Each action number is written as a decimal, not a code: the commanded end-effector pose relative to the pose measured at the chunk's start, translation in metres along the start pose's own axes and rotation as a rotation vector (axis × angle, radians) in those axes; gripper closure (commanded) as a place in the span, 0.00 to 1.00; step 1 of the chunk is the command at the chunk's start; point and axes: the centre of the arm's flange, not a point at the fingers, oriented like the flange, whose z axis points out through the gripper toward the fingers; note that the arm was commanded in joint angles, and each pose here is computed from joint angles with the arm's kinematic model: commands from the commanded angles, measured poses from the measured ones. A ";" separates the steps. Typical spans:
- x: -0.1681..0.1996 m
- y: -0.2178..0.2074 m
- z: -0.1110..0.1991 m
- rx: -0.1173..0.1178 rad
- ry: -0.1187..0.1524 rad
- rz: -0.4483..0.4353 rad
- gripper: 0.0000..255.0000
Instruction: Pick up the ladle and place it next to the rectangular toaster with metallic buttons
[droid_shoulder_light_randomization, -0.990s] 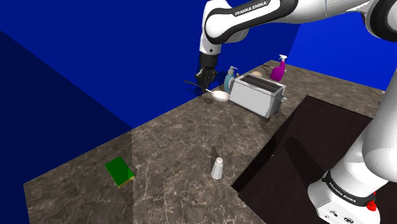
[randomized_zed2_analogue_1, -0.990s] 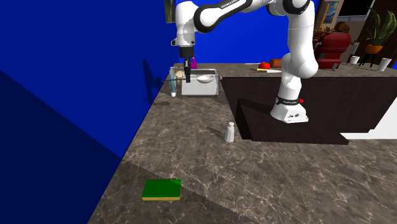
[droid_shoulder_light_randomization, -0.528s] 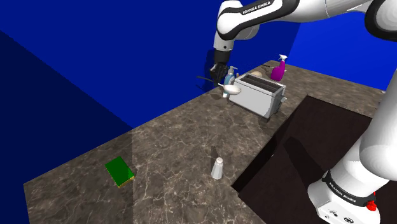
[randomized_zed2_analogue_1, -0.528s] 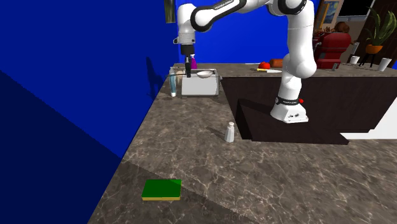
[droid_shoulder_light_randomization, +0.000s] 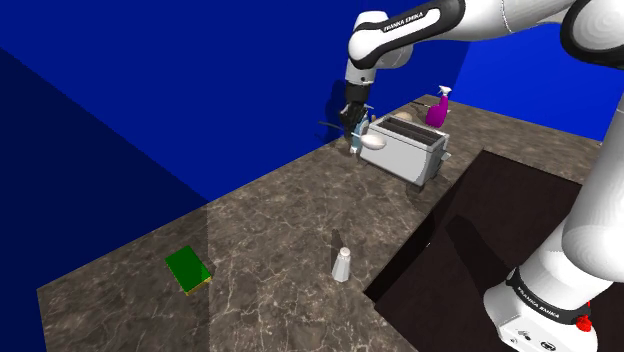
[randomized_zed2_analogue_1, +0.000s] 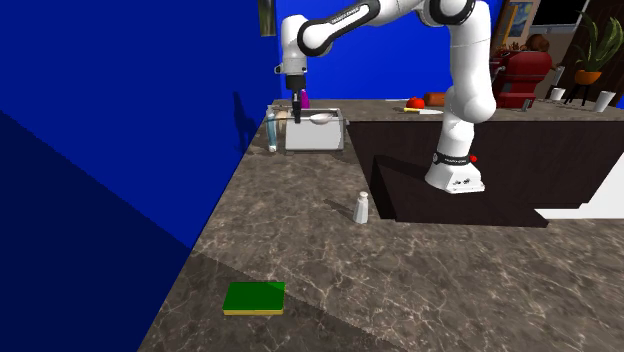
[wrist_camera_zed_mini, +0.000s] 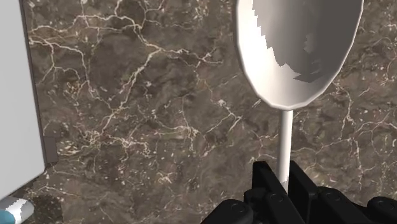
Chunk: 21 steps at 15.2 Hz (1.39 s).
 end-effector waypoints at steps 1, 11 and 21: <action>0.000 0.001 0.010 0.000 0.000 0.000 1.00; 0.001 0.008 0.062 0.000 0.000 0.000 1.00; 0.003 0.014 0.115 0.000 0.000 0.000 1.00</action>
